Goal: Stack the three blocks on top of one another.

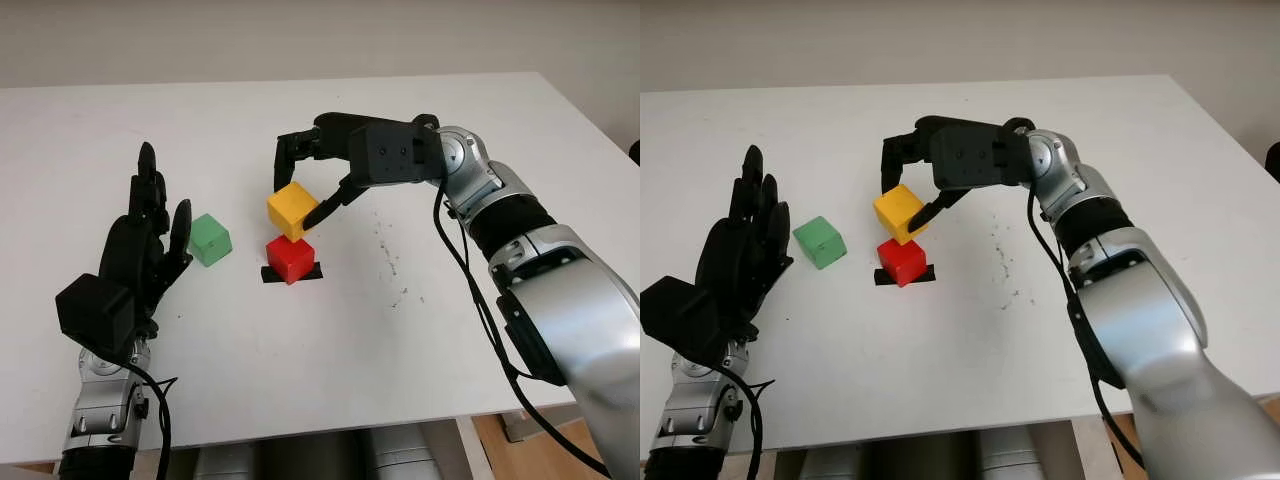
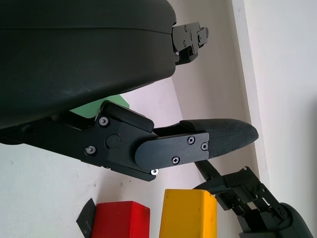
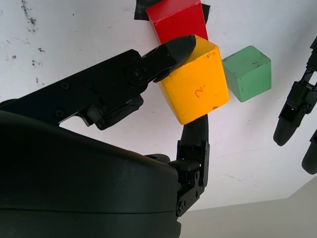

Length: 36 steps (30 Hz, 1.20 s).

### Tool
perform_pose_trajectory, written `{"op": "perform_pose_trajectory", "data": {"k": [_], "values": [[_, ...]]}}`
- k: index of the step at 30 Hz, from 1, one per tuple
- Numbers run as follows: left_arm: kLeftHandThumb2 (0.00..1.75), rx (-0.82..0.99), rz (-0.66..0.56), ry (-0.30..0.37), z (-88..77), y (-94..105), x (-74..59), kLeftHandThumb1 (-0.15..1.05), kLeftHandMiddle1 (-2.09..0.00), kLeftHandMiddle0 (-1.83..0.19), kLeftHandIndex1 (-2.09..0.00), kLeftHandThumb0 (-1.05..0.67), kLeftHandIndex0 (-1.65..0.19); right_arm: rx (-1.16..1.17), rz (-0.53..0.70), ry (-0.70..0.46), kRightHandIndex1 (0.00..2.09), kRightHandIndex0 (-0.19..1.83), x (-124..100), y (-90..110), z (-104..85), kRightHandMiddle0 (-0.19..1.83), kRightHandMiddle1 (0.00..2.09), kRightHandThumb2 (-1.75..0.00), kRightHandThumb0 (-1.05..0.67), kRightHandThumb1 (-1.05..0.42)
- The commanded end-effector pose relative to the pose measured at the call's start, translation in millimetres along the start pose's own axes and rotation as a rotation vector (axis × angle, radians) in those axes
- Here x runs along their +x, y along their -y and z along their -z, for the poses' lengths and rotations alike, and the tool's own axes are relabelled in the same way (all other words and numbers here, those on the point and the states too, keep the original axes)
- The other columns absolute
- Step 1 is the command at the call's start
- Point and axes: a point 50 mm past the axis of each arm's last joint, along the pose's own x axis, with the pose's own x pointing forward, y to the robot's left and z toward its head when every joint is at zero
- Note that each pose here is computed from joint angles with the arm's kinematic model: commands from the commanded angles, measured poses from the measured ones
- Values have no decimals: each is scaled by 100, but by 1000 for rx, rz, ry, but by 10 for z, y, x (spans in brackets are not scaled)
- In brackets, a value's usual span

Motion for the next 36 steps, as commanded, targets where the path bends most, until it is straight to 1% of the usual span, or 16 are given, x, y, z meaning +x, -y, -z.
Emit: {"op": "perform_pose_trajectory", "data": {"k": [1,5,11,20,25,36], "values": [[58,9,1,20,-40,-7,25,105,-5,18,-5,-80,18,0,8,-1,7,33,-15,23,5,45,149,-6,-48,-91],[59,11,4,20,-43,-6,27,105,-5,18,-5,-81,18,14,-4,-11,6,32,-23,2,34,45,149,-6,-49,-92],[59,6,6,16,-46,4,22,105,-5,18,-5,-80,19,77,-21,7,5,31,-26,-18,43,44,149,-5,-50,-92],[59,20,7,13,-47,4,10,105,-5,18,-5,-81,19,77,-33,-4,6,31,-10,-72,61,45,148,-5,-55,-91],[59,16,4,15,-46,3,1,105,-5,18,-5,-81,19,96,-36,6,5,31,-2,-115,69,45,150,-5,-53,-90],[58,14,-1,11,-37,8,-10,105,-6,17,-6,-81,18,157,-40,-11,5,29,22,-189,112,44,152,-5,-49,-90]]}}
